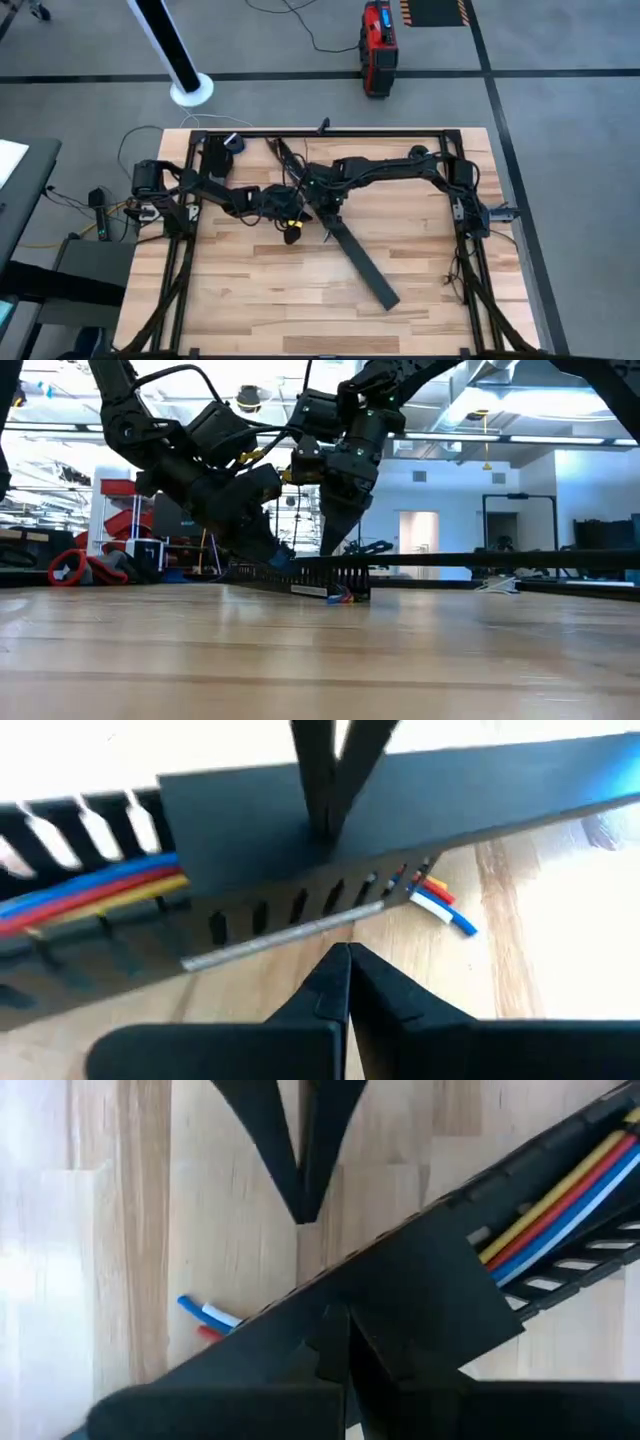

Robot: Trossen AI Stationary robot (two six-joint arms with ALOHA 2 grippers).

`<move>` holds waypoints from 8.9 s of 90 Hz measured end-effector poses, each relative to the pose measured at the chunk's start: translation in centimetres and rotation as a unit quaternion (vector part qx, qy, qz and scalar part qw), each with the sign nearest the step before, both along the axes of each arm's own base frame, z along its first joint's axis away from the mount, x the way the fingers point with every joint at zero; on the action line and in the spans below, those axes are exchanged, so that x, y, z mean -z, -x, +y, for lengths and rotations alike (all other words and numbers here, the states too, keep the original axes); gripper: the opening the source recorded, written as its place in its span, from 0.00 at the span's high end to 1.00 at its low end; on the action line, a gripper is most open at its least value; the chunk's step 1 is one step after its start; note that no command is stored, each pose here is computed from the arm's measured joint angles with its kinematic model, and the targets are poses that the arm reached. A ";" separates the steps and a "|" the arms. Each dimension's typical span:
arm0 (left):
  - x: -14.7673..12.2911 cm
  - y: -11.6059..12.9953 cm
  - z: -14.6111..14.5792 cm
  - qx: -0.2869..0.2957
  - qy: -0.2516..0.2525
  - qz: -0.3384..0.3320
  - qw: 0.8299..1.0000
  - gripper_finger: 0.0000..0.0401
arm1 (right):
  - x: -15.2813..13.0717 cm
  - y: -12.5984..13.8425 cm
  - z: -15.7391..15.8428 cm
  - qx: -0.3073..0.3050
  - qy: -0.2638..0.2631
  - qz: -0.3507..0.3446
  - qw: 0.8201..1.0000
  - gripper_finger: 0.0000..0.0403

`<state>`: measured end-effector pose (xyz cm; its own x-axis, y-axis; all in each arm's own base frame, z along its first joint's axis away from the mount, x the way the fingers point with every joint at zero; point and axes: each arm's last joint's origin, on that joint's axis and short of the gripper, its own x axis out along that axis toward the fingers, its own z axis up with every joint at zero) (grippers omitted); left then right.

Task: Ziptie cables
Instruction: Close the black cable duct

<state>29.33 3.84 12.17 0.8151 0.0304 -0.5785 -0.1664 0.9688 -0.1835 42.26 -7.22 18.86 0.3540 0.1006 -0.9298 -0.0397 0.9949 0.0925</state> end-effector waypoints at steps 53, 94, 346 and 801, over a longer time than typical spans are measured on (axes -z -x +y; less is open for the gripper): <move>-5.6 7.8 9.3 -0.241 -0.083 0.083 0.963 1.00 | -0.2 -0.3 -0.1 -0.005 0.012 -0.016 1.000 1.00; -2.4 8.5 14.4 -0.259 -0.038 0.091 0.961 1.00 | -0.5 -0.8 -0.6 0.025 0.011 -0.048 0.998 1.00; -3.2 5.6 18.6 -0.184 -0.016 0.097 0.978 1.00 | -4.4 2.8 0.8 0.099 -0.008 0.038 0.994 1.00; -1.3 9.8 21.9 -0.328 -0.026 0.298 0.896 1.00 | 1.9 19.0 21.8 0.333 -0.023 0.266 0.904 1.00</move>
<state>19.54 25.75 13.47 0.1585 0.4295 -0.8890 -0.7570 0.6310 0.1698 23.27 14.53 16.96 -0.1464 0.0718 -0.9866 0.6293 0.7763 -0.0369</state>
